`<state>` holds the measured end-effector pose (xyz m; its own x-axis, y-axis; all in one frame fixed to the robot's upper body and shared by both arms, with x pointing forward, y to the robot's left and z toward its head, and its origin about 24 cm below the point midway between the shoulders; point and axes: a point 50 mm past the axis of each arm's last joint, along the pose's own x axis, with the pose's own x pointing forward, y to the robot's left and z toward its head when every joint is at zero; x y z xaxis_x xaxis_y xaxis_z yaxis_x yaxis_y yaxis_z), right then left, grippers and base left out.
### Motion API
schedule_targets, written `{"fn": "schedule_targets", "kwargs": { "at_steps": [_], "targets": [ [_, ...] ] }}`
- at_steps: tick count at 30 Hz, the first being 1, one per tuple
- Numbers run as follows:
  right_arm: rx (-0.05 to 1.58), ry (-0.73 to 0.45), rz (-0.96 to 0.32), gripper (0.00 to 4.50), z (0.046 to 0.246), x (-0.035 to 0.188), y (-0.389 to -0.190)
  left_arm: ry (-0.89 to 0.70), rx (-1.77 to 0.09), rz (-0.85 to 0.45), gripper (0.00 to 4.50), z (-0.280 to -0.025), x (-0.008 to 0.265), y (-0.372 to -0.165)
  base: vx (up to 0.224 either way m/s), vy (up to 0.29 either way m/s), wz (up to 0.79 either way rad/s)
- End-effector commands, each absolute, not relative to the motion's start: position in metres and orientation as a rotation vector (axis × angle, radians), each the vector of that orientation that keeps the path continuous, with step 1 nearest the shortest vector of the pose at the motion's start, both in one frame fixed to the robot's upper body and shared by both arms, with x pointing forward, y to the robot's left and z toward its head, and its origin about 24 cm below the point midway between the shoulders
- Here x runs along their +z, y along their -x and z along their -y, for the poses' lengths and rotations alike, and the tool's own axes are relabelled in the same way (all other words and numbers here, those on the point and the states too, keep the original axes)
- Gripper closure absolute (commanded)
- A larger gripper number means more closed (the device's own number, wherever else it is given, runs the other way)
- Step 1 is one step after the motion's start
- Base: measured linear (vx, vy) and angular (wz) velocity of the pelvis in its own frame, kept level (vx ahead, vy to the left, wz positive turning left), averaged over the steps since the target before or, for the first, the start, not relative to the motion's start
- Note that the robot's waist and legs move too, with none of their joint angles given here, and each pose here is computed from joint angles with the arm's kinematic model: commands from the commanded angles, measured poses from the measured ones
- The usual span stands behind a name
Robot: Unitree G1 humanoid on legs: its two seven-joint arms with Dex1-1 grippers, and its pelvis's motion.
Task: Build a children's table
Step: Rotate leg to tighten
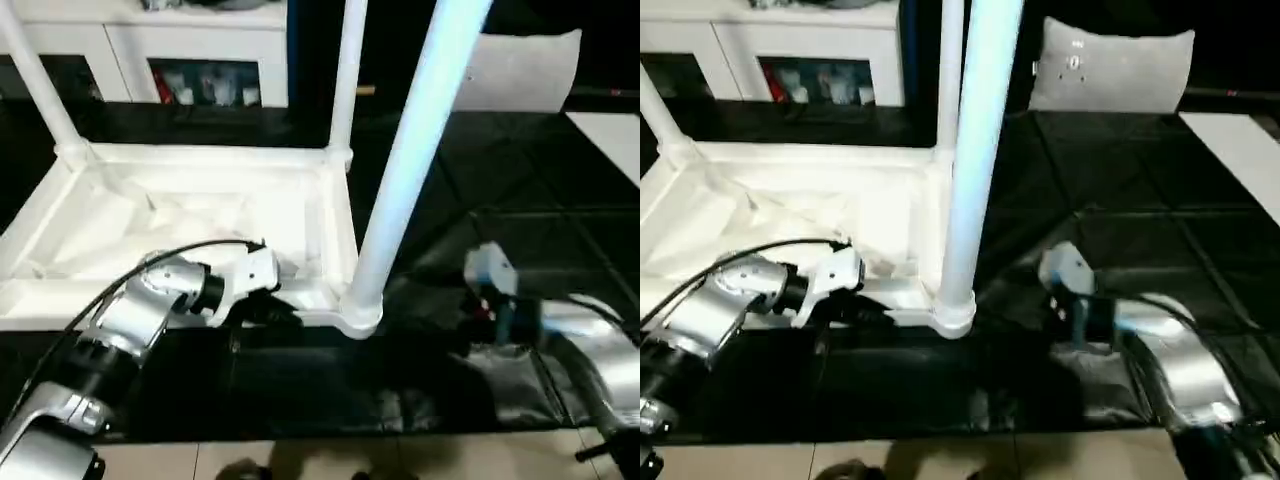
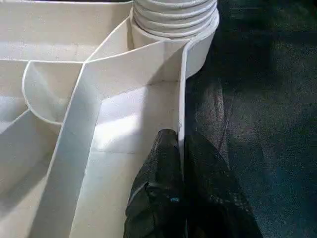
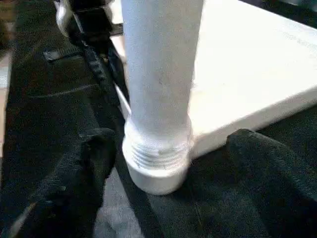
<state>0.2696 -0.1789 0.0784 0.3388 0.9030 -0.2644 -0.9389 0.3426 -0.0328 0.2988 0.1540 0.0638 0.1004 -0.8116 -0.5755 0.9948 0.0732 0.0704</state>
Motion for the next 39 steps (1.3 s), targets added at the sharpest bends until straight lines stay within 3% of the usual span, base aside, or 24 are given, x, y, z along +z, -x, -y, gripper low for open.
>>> {"fn": "schedule_targets", "kwargs": {
  "at_steps": [1, 3, 5, 21, 26, 31, 35, 39],
  "targets": [
    [1.237, 0.22, -0.222, 0.83, 0.177, 0.077, -0.275, -0.519, -1.473, -0.418, 4.5, -0.144, 0.061, -0.294, 0.0, 0.0, 0.0],
    [1.261, 0.215, -0.226, 0.83, 0.174, 0.078, -0.282, -0.539, -1.489, -0.421, 4.5, -0.14, 0.06, -0.294, 0.0, 0.0, 0.0],
    [1.3, 0.203, -0.233, 1.12, 0.169, 0.078, -0.286, -0.548, -1.505, -0.423, 4.5, -0.136, 0.06, -0.294, 0.0, 0.0, 0.0],
    [1.4, 0.135, -0.261, 2.43, 0.16, 0.069, -0.289, -0.565, -1.542, -0.437, 4.5, -0.132, 0.058, -0.293, 0.0, 0.0, 0.0],
    [1.409, 0.131, -0.265, 2.52, 0.16, 0.068, -0.287, -0.531, -1.529, -0.419, 4.5, -0.13, 0.06, -0.294, 0.0, 0.0, 0.0],
    [1.239, 0.128, -0.277, 2.53, 0.151, 0.061, -0.294, -0.448, -1.457, -0.388, 4.5, -0.119, 0.064, -0.3, 0.0, 0.0, 0.0],
    [0.947, 0.097, -0.31, 2.54, 0.138, 0.059, -0.316, -0.4, -1.312, -0.351, 4.5, -0.098, 0.068, -0.313, 0.0, 0.0, 0.0],
    [0.769, 0.078, -0.355, 2.55, 0.134, 0.056, -0.328, -0.35, -1.237, -0.335, 4.5, -0.082, 0.071, -0.319, 0.0, 0.0, 0.0]
  ]
}}
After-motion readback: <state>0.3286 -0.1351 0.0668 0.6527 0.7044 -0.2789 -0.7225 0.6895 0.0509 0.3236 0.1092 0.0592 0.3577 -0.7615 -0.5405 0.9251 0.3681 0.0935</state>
